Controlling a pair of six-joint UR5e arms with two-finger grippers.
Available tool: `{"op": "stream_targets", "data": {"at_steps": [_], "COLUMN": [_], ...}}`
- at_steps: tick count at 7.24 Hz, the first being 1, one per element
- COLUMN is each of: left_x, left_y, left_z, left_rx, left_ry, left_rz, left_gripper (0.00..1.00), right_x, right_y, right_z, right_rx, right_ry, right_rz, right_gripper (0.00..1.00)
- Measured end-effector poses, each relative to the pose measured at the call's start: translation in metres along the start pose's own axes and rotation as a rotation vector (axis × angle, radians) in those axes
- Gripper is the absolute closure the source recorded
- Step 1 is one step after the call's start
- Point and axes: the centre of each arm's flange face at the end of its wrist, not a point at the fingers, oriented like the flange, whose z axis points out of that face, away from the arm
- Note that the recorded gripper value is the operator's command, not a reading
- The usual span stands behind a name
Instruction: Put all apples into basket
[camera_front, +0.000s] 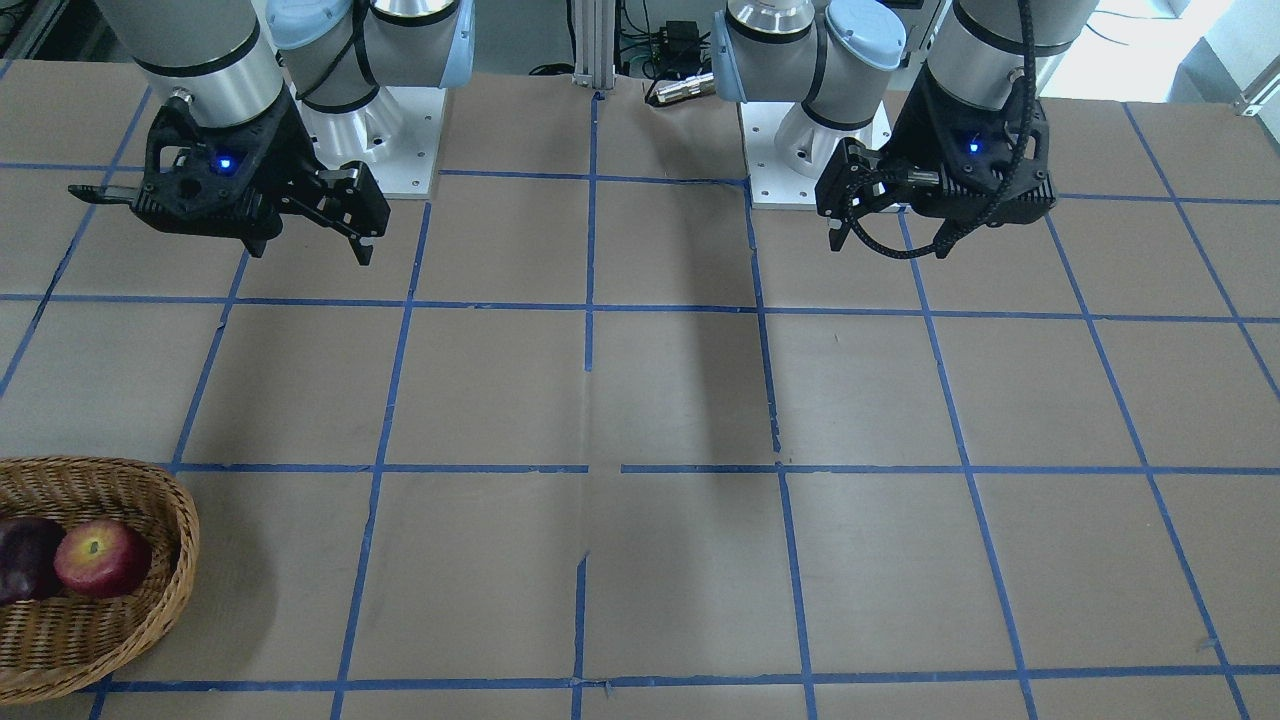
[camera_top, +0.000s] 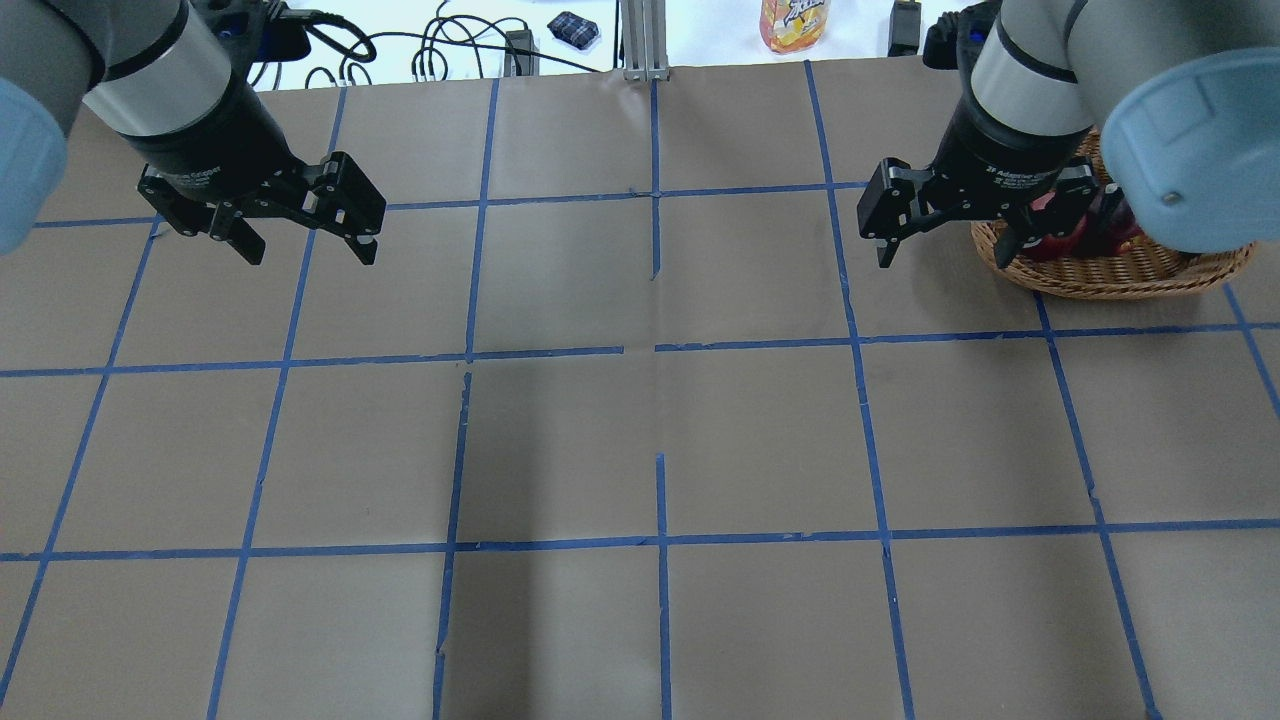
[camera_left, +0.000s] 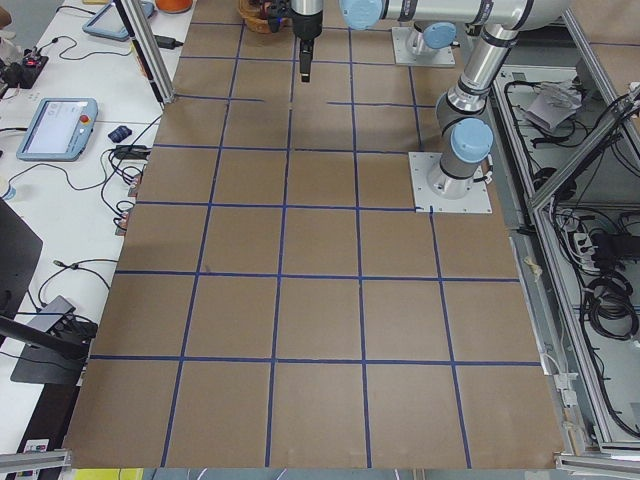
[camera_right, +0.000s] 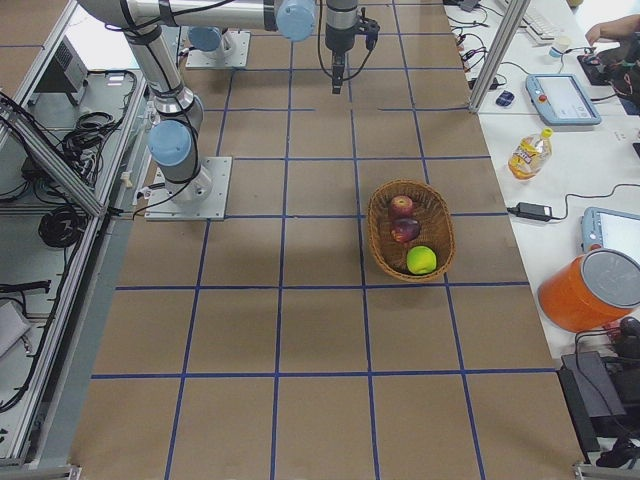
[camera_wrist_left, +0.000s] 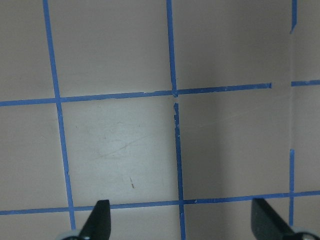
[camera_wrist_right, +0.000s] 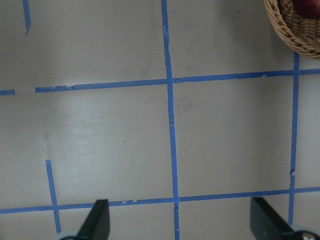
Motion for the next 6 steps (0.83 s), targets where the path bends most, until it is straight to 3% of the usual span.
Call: {"op": "stream_targets", "data": {"at_steps": [6], "left_x": [0.000], "left_y": [0.001], "left_z": [0.000], "left_rx": [0.000], "left_ry": [0.000], "left_rz": [0.000], "left_gripper": [0.00], "right_x": [0.008], "right_y": [0.020], "right_z": [-0.011], "right_rx": [-0.112], "right_ry": [-0.014], "right_rz": [-0.007], "right_gripper": [0.00]}}
